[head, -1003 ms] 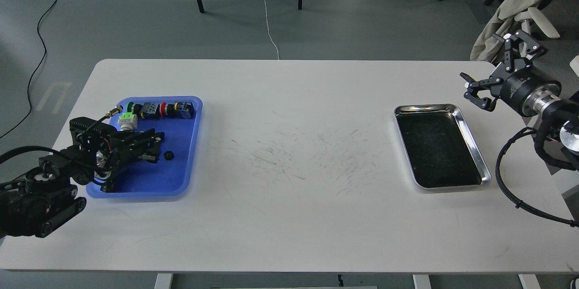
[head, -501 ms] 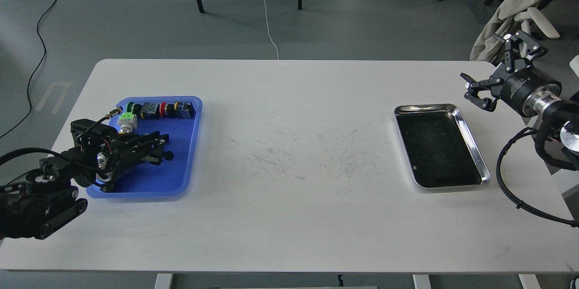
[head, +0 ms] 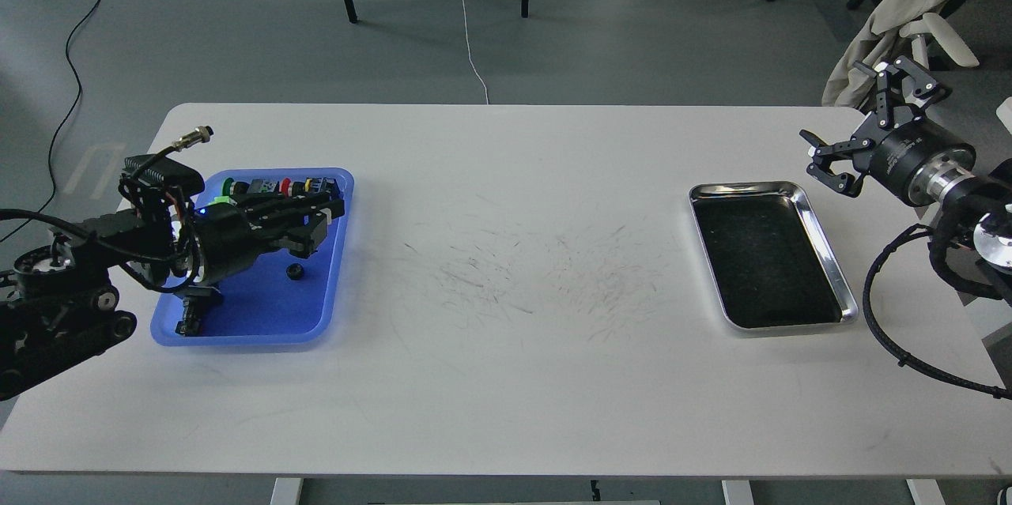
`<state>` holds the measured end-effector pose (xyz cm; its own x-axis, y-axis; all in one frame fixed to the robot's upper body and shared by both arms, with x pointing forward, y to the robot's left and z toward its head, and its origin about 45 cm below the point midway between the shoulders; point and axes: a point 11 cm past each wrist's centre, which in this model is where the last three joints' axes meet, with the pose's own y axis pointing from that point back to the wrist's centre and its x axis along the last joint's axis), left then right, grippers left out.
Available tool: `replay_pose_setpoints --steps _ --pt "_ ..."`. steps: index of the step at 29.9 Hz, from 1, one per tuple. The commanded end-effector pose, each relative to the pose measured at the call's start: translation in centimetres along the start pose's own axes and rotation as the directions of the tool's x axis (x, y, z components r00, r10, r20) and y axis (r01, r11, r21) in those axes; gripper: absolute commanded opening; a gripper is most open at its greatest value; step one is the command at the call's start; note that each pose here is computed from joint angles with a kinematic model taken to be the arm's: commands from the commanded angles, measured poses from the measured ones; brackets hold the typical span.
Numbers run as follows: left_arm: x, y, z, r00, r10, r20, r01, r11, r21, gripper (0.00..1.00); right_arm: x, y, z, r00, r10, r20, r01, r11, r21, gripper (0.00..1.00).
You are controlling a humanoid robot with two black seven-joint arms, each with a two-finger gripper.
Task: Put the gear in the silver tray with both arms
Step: 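Lift the black gear and carry it toward the table center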
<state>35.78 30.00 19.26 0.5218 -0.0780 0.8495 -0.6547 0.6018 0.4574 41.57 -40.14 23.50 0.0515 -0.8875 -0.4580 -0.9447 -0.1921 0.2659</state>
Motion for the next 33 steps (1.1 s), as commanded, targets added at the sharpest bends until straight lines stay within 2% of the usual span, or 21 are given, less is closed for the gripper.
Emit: replay_pose_setpoints --steps 1,6,13,18,26,31,33 --pt "1.1 -0.7 2.3 1.000 -0.007 0.012 0.007 0.998 -0.070 0.03 0.1 0.1 -0.2 1.000 0.004 -0.005 -0.004 1.000 0.001 0.99" --pt "2.4 -3.5 5.9 1.000 -0.001 0.015 0.004 0.985 -0.172 0.03 0.2 0.2 -0.3 1.000 0.005 -0.006 -0.005 1.000 0.002 0.99" --pt "3.9 -8.8 13.1 1.000 0.003 0.030 0.007 0.940 -0.342 0.03 0.2 0.1 -0.1 1.000 0.006 -0.008 -0.006 1.000 -0.002 0.99" --pt "2.0 -11.7 17.0 0.998 -0.044 0.042 0.057 0.910 -0.410 0.03 0.3 0.1 -0.2 1.000 0.009 -0.011 -0.009 1.000 -0.002 0.99" --pt "0.8 -16.7 23.5 0.998 -0.055 0.029 0.062 0.870 -0.489 0.03 0.6 0.3 -0.4 1.000 0.016 -0.015 -0.016 1.000 -0.002 0.99" --pt "-0.1 -18.8 24.2 0.998 -0.067 0.018 0.068 0.884 -0.462 0.03 0.5 0.2 -0.5 1.000 0.017 -0.022 -0.017 1.000 -0.002 0.99" --pt "-0.5 -19.0 23.0 0.997 -0.072 0.009 0.069 0.899 -0.431 0.03 0.5 0.2 -0.5 1.000 0.015 -0.022 -0.015 1.000 -0.003 0.99"
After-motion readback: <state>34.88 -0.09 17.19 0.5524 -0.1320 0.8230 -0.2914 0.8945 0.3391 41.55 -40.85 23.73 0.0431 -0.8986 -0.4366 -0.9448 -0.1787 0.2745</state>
